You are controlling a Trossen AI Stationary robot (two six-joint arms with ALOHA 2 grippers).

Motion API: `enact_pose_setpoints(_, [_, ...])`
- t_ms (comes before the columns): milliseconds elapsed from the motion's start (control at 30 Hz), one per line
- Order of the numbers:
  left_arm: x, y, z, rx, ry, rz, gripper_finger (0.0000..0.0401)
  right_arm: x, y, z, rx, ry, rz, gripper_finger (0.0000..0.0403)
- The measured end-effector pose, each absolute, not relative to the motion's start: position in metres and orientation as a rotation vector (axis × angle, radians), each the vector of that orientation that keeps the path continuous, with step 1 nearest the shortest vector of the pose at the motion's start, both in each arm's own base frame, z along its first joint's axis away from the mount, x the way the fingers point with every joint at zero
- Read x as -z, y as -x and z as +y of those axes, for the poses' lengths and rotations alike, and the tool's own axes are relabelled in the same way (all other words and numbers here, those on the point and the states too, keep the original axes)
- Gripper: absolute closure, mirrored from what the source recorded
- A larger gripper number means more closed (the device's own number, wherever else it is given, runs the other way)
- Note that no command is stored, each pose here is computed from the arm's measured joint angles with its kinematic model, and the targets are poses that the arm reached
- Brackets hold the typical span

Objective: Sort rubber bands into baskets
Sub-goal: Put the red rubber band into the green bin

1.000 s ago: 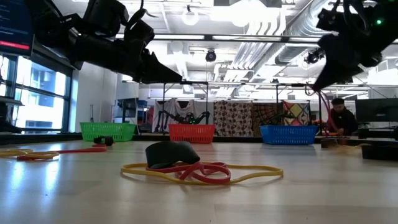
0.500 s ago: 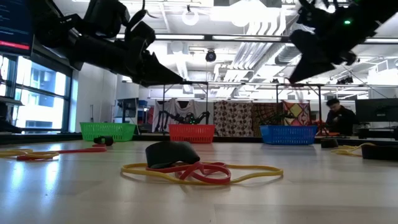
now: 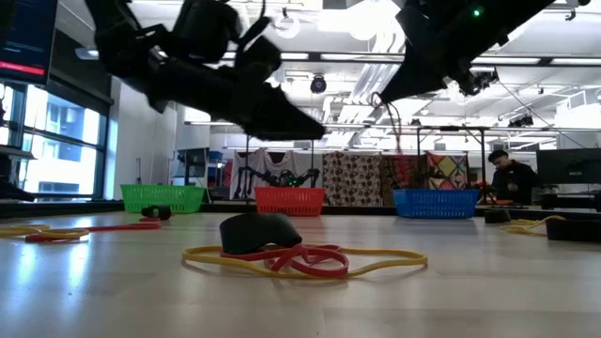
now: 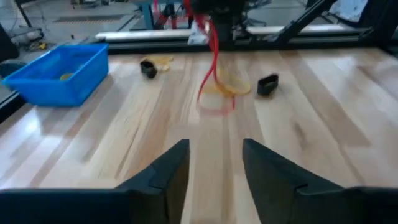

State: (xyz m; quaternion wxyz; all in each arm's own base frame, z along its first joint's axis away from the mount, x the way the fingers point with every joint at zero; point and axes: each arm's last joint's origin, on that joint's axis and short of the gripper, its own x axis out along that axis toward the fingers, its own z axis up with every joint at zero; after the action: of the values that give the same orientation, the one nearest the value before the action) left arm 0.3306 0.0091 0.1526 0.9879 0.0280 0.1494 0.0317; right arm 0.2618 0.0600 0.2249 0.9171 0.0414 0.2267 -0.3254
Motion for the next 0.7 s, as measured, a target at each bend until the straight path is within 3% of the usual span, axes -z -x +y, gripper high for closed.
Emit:
enact_pose_setpoints(300, [-0.156,-0.363,0.009,-0.110,-0.022,0.266,0.0215,-0.228,-0.264,0.061,0.646,-0.083,0.443,0.0403])
enact_pose_setpoints(700, [-0.168,-0.380,0.008,-0.070,-0.007,0.224,0.0205,-0.230,-0.266,0.062,0.629,-0.097,0.422,0.0403])
